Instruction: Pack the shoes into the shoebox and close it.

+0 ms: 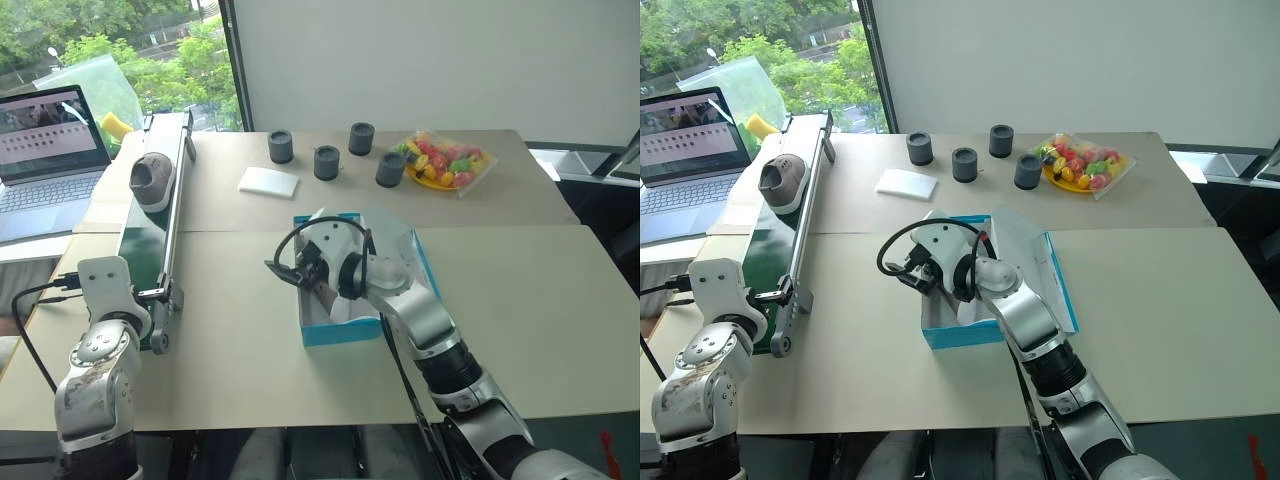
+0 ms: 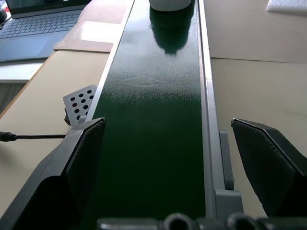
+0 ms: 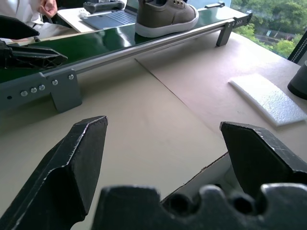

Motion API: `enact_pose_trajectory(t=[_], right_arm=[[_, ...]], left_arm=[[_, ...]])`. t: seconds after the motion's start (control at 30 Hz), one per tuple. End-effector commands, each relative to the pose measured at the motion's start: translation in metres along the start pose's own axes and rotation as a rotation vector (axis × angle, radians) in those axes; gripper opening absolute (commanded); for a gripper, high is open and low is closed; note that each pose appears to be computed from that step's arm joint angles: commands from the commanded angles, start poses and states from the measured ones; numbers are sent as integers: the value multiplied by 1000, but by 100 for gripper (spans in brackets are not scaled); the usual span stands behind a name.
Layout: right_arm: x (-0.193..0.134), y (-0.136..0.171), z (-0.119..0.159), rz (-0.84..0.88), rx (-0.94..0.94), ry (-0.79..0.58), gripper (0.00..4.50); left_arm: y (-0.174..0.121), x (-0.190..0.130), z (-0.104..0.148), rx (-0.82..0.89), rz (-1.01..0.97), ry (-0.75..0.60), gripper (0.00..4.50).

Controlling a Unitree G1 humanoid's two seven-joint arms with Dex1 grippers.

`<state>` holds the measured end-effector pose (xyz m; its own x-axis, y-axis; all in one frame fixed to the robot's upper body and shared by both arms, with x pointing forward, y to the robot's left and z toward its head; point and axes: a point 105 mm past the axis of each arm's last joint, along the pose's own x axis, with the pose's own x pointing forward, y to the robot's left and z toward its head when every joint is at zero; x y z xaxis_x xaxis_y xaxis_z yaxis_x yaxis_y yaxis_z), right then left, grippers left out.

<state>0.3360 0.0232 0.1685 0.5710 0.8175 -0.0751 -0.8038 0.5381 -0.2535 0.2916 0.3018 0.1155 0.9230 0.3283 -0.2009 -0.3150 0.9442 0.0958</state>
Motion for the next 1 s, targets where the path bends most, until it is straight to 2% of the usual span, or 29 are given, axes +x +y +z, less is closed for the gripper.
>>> enact_pose_trajectory(t=[0.03, 0.6, 0.93, 1.0], right_arm=[[-1, -3, 13, -15, -10, -40, 442], [-2, -4, 12, -28, -1, -41, 442], [-3, -5, 15, -34, -3, -50, 442], [-4, -6, 17, -36, -3, -53, 450]], left_arm=[[8, -1, 4, 9, 36, -7, 450], [12, 1, 2, 27, 53, 13, 450], [10, 3, -8, -14, 54, 55, 450], [9, 4, -7, -37, 45, 46, 398]])
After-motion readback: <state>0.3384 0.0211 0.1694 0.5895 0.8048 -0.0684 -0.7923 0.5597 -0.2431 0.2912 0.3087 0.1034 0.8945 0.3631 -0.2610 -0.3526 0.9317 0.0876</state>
